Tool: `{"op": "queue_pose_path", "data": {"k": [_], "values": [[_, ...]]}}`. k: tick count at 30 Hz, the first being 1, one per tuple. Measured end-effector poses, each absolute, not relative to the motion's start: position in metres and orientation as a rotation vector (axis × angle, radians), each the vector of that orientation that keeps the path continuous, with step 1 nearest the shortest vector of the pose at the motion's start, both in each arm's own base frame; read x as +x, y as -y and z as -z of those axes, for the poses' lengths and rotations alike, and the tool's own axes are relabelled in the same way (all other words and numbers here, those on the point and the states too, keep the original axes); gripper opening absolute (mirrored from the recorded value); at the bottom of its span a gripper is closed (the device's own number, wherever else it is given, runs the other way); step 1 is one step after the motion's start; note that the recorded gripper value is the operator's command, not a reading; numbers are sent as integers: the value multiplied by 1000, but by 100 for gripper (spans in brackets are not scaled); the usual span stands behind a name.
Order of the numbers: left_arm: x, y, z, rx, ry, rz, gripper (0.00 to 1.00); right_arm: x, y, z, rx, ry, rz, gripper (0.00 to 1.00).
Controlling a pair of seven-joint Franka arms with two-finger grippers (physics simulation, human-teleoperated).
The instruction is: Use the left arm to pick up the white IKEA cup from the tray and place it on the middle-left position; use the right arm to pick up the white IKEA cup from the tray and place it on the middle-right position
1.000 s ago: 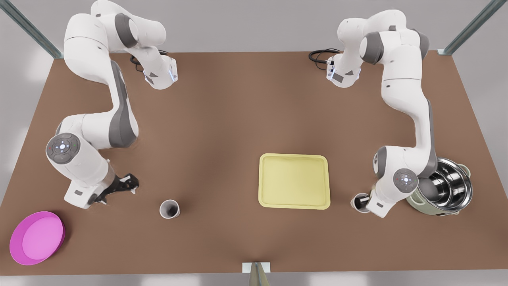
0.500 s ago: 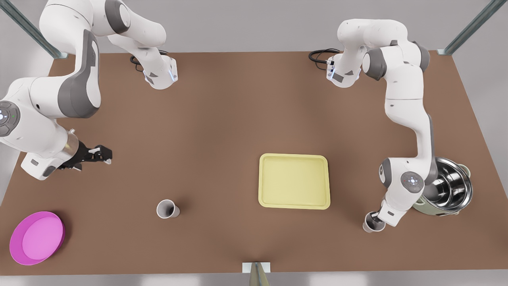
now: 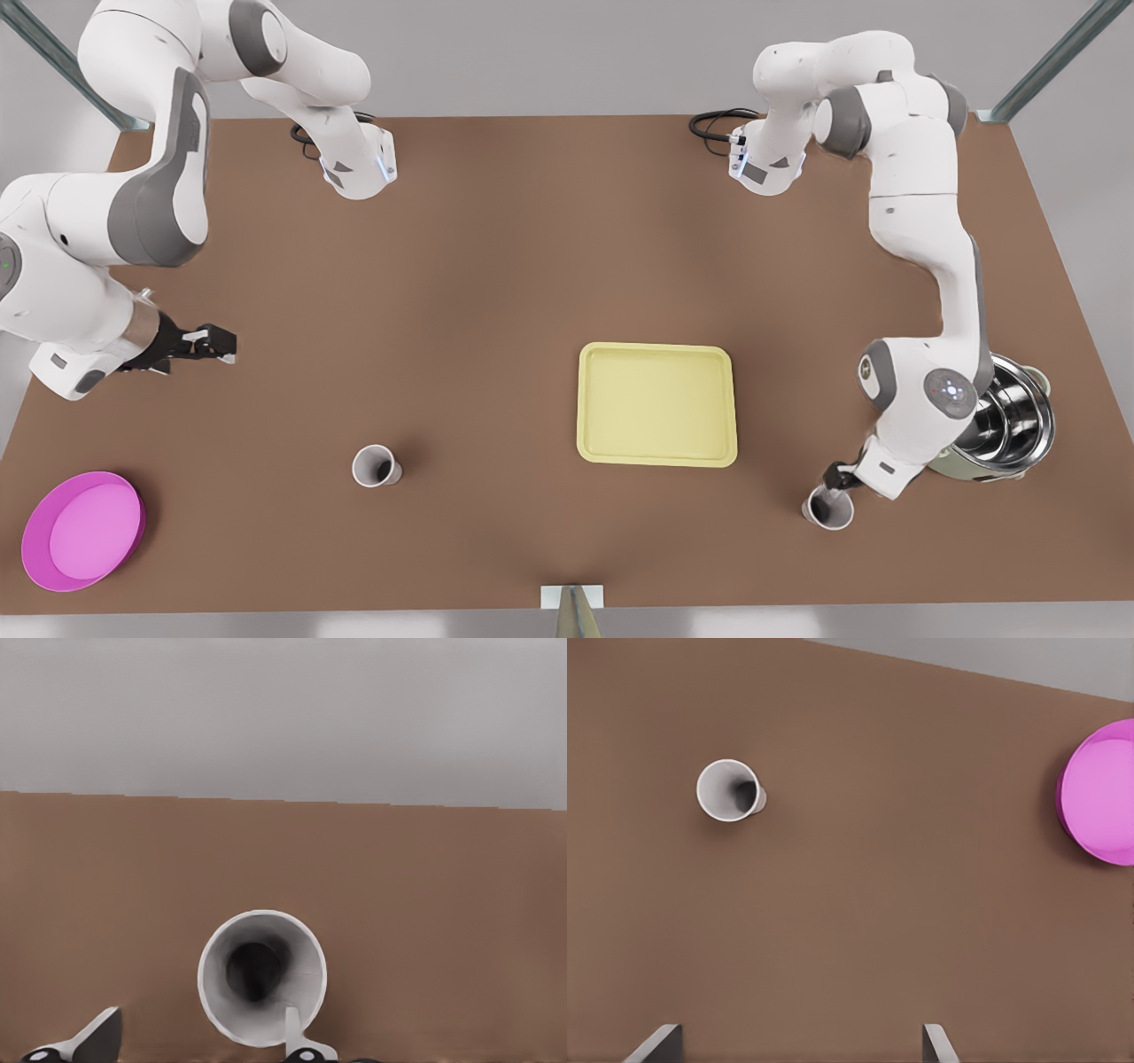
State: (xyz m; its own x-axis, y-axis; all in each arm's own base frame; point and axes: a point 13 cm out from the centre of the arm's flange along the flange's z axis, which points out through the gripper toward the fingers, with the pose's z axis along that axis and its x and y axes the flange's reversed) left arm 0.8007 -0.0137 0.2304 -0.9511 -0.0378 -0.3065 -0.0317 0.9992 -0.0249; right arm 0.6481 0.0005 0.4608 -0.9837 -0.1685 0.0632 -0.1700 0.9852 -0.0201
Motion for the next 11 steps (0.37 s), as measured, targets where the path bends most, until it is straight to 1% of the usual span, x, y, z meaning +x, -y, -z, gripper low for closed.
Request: {"op": "queue_pose_path", "data": {"k": [1,2,3,4,5,6,9,11], "values": [[787,15,-304,-59,-2818,60,100,648,0,-461,259,3069,-40,100],[764,16,-369,-59,-2819,87,100,648,0,-461,257,3069,-40,100],[726,18,-412,-55,-2846,108,100,648,1,-461,256,3069,-40,100],[692,19,-430,-47,-2884,120,100,648,0,-461,257,3069,-40,100],[670,20,-434,-34,-2927,118,100,648,0,-461,256,3069,-41,100],[655,23,-433,-14,-2965,111,100,648,1,-461,253,3069,-42,100],[640,38,-431,77,-3038,47,100,648,2,-461,248,3069,-42,100],[632,31,-426,77,-3076,27,100,648,1,-461,247,3069,-43,100]]}}
